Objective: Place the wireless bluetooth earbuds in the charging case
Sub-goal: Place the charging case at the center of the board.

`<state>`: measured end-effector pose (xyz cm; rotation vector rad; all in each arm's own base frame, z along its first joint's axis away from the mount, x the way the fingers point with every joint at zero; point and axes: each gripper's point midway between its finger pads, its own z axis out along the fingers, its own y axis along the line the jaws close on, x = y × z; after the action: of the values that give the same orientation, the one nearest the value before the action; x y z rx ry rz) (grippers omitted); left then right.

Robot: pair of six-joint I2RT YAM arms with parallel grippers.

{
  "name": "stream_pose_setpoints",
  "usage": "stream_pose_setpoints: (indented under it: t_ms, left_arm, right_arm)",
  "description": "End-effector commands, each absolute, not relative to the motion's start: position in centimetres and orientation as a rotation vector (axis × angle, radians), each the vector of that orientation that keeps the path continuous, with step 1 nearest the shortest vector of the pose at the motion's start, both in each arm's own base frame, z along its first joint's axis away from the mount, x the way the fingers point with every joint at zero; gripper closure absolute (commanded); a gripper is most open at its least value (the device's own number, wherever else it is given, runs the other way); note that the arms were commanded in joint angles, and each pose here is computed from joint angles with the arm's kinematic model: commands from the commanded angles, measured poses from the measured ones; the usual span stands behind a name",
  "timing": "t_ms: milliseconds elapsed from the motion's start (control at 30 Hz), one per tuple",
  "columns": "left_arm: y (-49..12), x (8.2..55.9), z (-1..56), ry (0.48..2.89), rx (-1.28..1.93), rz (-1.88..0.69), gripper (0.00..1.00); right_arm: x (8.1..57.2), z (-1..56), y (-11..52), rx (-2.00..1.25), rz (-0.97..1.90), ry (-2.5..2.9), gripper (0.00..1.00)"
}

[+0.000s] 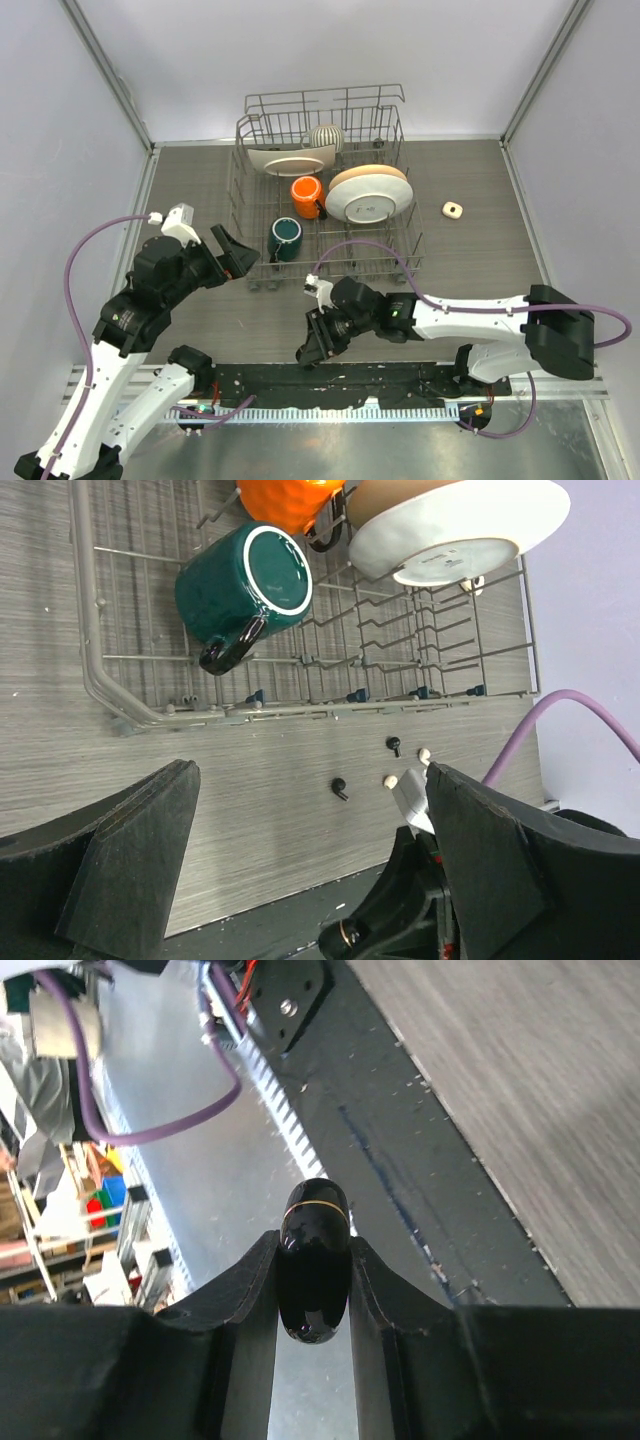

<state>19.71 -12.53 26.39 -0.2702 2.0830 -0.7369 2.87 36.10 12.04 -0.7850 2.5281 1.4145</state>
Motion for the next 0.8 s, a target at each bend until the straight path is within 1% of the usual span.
stream_pose_setpoints:
  t_ms: [0, 200, 233, 467, 633, 767]
  left_arm:
    - [-12.3, 19.9, 27.1, 2.063, -0.250, -0.714, 0.00]
    - [-12.2, 19.8, 27.2, 2.060, -0.247, -0.712, 0.00]
    - [-12.1, 19.8, 27.2, 2.059, -0.249, -0.709, 0.00]
    - [-12.4, 19.7, 26.9, 2.074, -0.242, -0.720, 0.00]
    - [-12.6, 19.5, 26.8, 2.077, -0.244, -0.742, 0.00]
    - [-12.6, 19.3, 27.0, 2.068, -0.241, -0.748, 0.00]
  right_arm:
    - [6.0, 12.6, 38.1, -0.579, 1.391, 2.395, 0.99]
    - [8.4, 10.6, 36.6, -0.319, 1.252, 2.406, 0.99]
    - [9.2, 9.8, 35.8, -0.221, 1.214, 2.406, 0.99]
    - [10.6, 7.8, 34.2, 0.077, 1.175, 2.365, 0.99]
    - [10.9, 7.1, 34.9, 0.084, 1.117, 2.373, 0.98]
    - [10.9, 6.1, 35.5, 0.054, 1.062, 2.414, 0.93]
